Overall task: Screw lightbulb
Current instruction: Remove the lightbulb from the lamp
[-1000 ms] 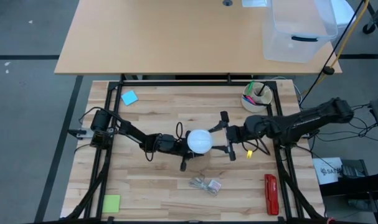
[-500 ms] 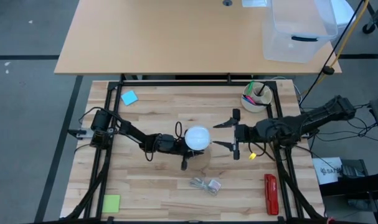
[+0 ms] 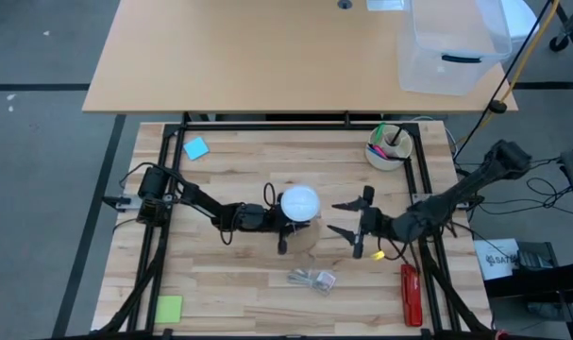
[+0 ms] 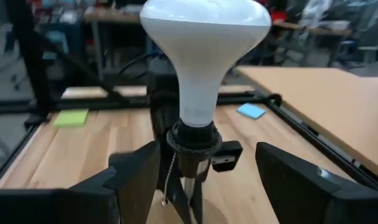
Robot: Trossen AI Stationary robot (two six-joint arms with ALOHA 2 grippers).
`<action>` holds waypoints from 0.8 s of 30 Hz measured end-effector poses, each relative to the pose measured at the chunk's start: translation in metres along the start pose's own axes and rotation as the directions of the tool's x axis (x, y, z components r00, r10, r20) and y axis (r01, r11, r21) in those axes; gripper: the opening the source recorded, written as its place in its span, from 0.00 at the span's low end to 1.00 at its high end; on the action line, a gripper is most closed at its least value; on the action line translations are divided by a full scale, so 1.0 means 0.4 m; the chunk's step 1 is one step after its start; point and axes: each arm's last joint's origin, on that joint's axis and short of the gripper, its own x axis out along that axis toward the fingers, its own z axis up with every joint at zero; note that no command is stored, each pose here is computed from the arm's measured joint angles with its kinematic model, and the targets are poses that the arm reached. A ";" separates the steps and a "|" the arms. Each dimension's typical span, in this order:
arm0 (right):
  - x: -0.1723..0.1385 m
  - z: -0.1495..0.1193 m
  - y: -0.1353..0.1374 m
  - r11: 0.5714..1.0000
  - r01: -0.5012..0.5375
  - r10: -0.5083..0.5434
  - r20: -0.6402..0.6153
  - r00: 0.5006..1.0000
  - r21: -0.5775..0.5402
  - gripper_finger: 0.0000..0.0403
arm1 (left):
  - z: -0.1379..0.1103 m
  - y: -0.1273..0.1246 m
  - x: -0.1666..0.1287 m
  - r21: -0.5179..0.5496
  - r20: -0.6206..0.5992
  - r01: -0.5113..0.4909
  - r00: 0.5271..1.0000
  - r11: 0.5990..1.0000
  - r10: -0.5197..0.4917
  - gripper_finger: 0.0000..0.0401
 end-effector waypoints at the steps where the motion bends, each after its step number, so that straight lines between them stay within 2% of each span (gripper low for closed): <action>1: 0.002 -0.011 0.003 1.000 0.018 -0.018 0.024 1.000 0.010 0.63 | 0.000 0.001 0.000 0.000 0.000 -0.011 1.000 1.000 0.011 0.07; 11: 0.079 -0.057 0.023 0.992 0.123 -0.124 0.183 0.975 0.017 0.62 | 0.001 0.008 0.000 -0.009 0.003 -0.110 0.994 0.994 0.110 0.07; 15: 0.111 -0.072 0.020 0.987 0.154 -0.162 0.228 0.960 0.052 0.62 | 0.001 0.012 0.000 -0.019 0.004 -0.153 0.988 0.988 0.153 0.07; 19: 0.135 -0.087 0.018 0.982 0.173 -0.188 0.249 0.950 0.081 0.64 | 0.001 0.013 -0.001 -0.019 0.004 -0.182 0.983 0.983 0.182 0.07; 24: 0.180 -0.081 0.033 0.979 0.197 -0.205 0.247 0.947 0.060 0.68 | 0.001 0.020 0.000 -0.021 0.004 -0.205 0.979 0.979 0.205 0.07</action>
